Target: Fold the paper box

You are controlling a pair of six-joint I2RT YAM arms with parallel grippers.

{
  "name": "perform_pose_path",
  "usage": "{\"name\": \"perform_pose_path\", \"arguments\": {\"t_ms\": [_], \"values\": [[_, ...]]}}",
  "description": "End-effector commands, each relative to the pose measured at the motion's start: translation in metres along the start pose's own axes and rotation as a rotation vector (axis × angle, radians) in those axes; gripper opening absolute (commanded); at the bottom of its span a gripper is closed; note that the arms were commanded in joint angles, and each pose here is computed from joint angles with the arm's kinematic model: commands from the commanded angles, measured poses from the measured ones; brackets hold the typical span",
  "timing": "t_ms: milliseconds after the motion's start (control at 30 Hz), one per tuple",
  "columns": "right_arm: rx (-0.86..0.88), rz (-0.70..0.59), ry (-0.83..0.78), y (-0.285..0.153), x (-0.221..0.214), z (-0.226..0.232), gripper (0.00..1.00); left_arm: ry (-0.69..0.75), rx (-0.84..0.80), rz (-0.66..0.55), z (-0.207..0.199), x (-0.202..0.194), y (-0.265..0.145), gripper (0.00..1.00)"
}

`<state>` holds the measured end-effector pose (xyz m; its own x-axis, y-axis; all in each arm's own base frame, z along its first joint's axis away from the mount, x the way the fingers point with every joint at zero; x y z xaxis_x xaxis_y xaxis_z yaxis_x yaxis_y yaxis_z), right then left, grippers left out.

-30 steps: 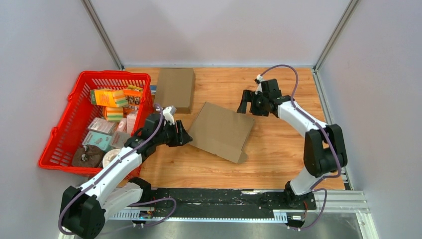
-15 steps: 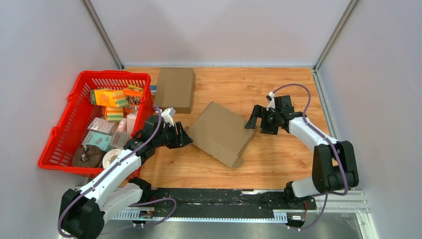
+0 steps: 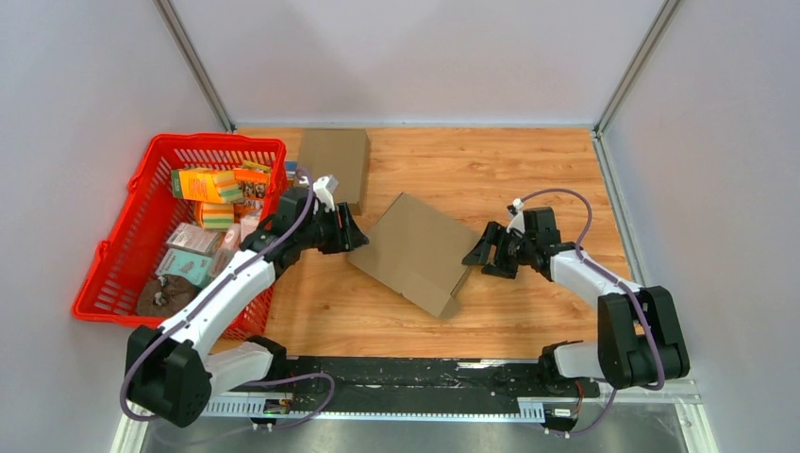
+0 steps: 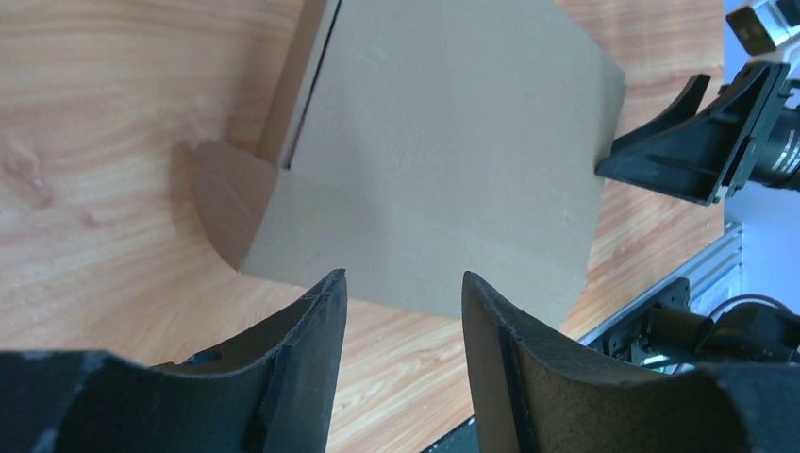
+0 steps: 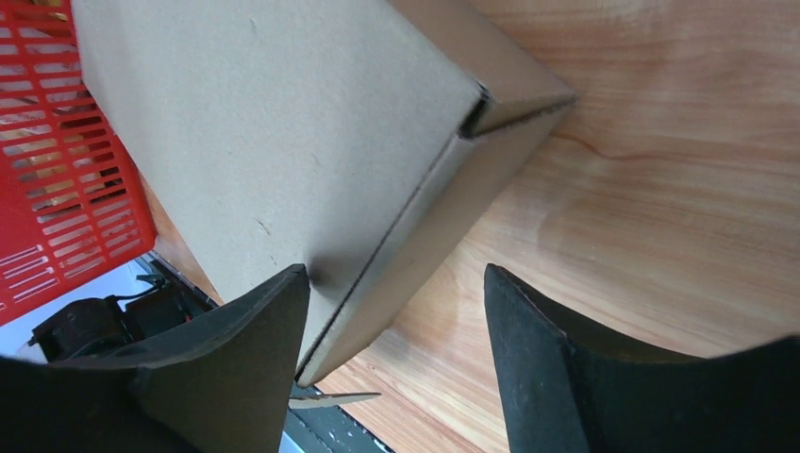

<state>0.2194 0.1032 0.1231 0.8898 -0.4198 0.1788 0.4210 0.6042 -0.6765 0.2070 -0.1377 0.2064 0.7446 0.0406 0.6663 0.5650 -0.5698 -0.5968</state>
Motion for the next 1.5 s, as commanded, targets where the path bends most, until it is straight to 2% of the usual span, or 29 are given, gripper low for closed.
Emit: {"name": "perform_pose_path", "arguments": {"t_ms": [0, 33, 67, 133, 267, 400, 533, 800, 1100, 1333, 1467], "values": [[0.114, -0.044, -0.031, 0.004, 0.011, 0.013, 0.68, 0.043, -0.005, -0.024, 0.003, 0.027, 0.0, 0.56], [0.115, -0.04, -0.028, 0.006, 0.01, 0.012, 0.62, 0.045, -0.006, -0.018, 0.005, 0.028, 0.003, 0.56], [0.108, -0.039, -0.015, 0.007, 0.01, 0.009, 0.5, 0.048, -0.005, -0.031, 0.004, 0.035, 0.003, 0.57], [0.101, -0.037, -0.001, 0.008, 0.007, 0.005, 0.39, 0.05, -0.006, -0.022, 0.007, 0.041, 0.008, 0.58], [0.089, -0.034, 0.025, 0.007, 0.004, -0.004, 0.31, 0.061, -0.052, 0.024, 0.012, 0.054, 0.02, 0.61], [0.09, -0.046, 0.054, 0.004, -0.001, -0.017, 0.29, 0.053, -0.109, 0.053, 0.022, 0.067, 0.034, 0.67], [0.088, -0.047, 0.08, 0.001, -0.004, -0.03, 0.26, 0.026, -0.101, 0.076, 0.035, 0.068, 0.049, 0.69], [0.086, -0.037, 0.125, -0.001, -0.007, -0.046, 0.23, 0.041, -0.19, 0.11, 0.037, 0.074, 0.069, 0.74], [0.079, -0.044, 0.155, -0.003, -0.003, -0.054, 0.23, 0.01, -0.322, 0.175, 0.036, 0.072, 0.093, 0.75], [0.058, -0.04, 0.189, -0.002, -0.002, -0.06, 0.22, 0.01, -0.32, 0.231, 0.038, 0.064, 0.106, 0.75], [0.048, -0.035, 0.205, -0.001, -0.003, -0.063, 0.21, -0.009, -0.412, 0.263, 0.032, 0.058, 0.112, 0.76]]}}
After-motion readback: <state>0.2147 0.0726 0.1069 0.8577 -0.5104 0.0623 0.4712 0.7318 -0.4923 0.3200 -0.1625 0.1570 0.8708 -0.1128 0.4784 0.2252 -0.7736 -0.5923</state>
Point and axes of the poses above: each gripper's point midway between its finger pads, its own y axis out along the fingers, its own z axis along the line the jaws close on, x = y × z, the point moved 9 cm from there along -y, back along the fingers, and after that the axes turned 10 degrees about y, right-handed, at the moved point
